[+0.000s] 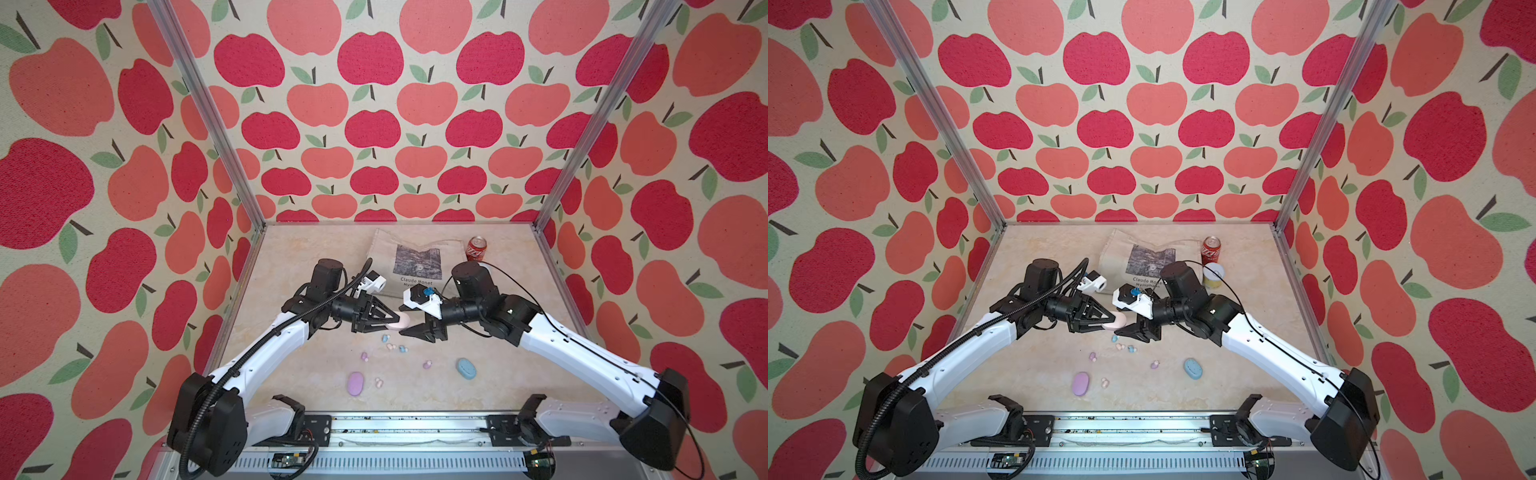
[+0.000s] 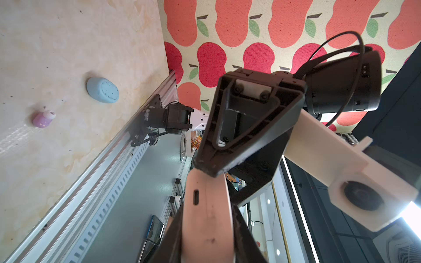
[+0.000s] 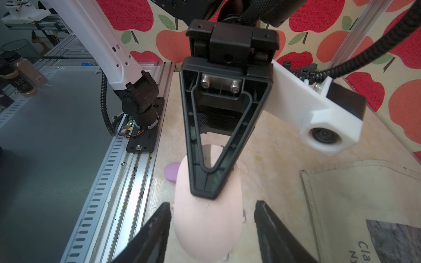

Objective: Insert wireless bluetooth earbuds into charging case
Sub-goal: Pass the charging case.

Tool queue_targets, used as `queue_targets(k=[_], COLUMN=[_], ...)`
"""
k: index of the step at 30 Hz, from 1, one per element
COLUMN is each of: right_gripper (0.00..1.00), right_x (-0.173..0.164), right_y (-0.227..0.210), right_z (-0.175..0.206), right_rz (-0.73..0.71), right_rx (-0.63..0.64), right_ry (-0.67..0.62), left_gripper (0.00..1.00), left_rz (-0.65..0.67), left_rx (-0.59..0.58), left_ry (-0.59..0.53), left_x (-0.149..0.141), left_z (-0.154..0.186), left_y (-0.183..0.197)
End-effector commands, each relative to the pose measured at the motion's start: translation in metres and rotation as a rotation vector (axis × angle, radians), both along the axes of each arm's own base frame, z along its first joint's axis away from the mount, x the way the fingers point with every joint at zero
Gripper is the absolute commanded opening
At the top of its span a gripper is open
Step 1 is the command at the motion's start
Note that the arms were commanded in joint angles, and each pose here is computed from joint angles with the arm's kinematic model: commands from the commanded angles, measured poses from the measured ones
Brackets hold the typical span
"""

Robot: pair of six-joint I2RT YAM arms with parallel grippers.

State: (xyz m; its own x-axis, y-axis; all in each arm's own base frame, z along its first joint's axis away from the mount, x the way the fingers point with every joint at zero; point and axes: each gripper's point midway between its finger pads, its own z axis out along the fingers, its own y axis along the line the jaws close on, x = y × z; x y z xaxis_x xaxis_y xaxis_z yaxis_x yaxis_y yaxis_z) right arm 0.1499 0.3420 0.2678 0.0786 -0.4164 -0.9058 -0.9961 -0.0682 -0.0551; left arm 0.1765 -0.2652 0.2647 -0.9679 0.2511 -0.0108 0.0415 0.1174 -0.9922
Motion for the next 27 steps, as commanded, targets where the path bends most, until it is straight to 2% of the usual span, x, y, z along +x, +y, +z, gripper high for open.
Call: queue_targets(k=[1, 14, 21, 27], right_gripper=[0.53, 0.37, 0.18, 0.02], right_x=[-0.001, -0.009, -0.012, -0.011], right_y=[0.005, 0.008, 0.009, 0.008], right_z=[0.013, 0.015, 0.017, 0.021], right_rz=[0.012, 0.042, 0.051, 0.045], right_rx=[0.019, 0.025, 0.027, 0.034], right_ry=[-0.001, 0.002, 0.007, 0.002], left_gripper=[0.13, 0.13, 0.13, 0.24], left_rz=[-0.034, -0.043, -0.041, -0.028], left_rx=[-0.028, -0.028, -0.021, -0.015], left_ry=[-0.032, -0.026, -0.025, -0.04], left_x=[-0.005, -0.007, -0.006, -0.003], left_z=[0.012, 0.012, 0.01, 0.01], left_y=[0.0, 0.0, 0.0, -0.001])
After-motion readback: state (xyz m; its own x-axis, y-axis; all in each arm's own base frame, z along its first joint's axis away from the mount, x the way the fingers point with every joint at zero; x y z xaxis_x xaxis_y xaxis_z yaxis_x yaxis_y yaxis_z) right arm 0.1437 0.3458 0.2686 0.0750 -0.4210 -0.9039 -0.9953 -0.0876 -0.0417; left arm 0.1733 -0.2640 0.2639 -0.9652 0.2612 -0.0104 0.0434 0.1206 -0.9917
